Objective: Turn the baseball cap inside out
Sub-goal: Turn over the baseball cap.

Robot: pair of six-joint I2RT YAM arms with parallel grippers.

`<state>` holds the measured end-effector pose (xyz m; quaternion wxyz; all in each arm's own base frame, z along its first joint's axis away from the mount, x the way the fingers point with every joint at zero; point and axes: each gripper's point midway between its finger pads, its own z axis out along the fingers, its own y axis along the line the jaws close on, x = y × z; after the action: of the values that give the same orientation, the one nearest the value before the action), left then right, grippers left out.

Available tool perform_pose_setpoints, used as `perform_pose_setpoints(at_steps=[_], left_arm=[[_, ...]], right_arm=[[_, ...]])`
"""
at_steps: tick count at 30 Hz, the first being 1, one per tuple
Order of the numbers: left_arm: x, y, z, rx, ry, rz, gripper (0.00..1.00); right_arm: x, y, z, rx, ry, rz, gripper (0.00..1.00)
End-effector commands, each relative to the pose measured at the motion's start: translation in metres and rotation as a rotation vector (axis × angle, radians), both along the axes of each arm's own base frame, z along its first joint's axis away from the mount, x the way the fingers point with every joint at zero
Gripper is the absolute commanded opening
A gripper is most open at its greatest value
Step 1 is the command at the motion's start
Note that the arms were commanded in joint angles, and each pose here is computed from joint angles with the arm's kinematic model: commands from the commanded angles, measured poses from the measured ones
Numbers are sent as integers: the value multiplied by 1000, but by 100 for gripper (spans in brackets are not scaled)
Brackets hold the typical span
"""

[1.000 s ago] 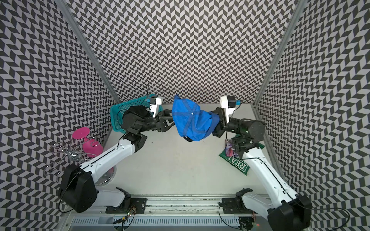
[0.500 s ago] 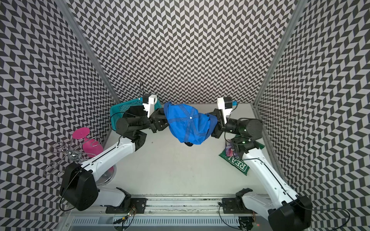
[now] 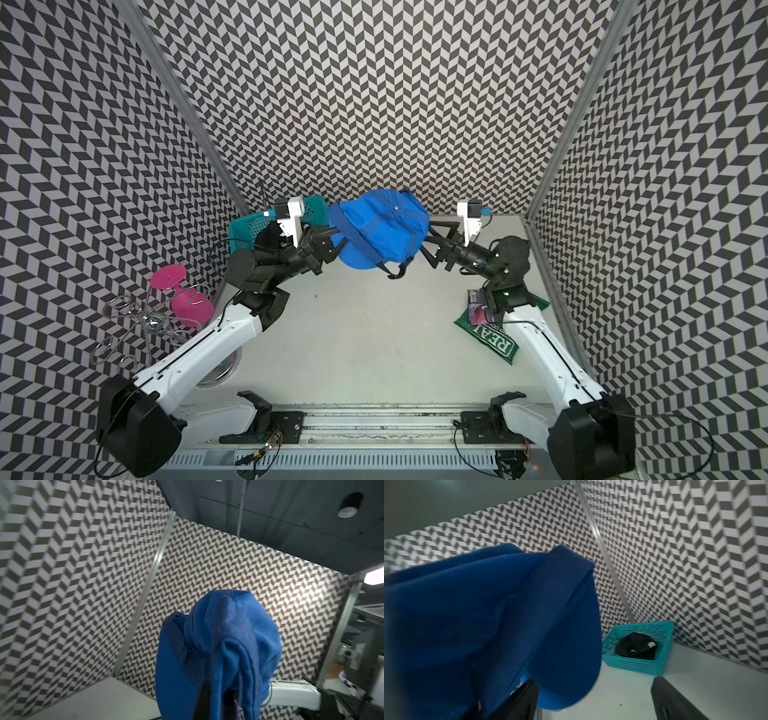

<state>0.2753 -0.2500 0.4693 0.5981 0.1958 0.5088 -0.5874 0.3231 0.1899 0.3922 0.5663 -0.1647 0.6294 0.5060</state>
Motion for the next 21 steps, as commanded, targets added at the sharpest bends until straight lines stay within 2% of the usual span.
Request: perform_pose_setpoints(at_steps=[1, 2, 5, 10, 14, 21], left_arm=[[59, 34, -37, 133, 161, 402, 0], [63, 37, -40, 147, 184, 432, 0], [75, 40, -50, 192, 268, 482, 0], [78, 18, -56, 241, 326, 487, 0], [78, -9, -61, 355, 306, 545, 0], [65, -49, -58, 531, 207, 609, 0]], right_arm=[[33, -49, -36, -78, 88, -375, 93], [35, -59, -44, -106, 92, -442, 93], [28, -70, -45, -158, 32, -524, 99], [-11, -47, -5, -209, -259, -640, 100], [-39, -19, 12, -194, -426, -677, 99], [-46, 21, 20, -194, -501, -686, 100]])
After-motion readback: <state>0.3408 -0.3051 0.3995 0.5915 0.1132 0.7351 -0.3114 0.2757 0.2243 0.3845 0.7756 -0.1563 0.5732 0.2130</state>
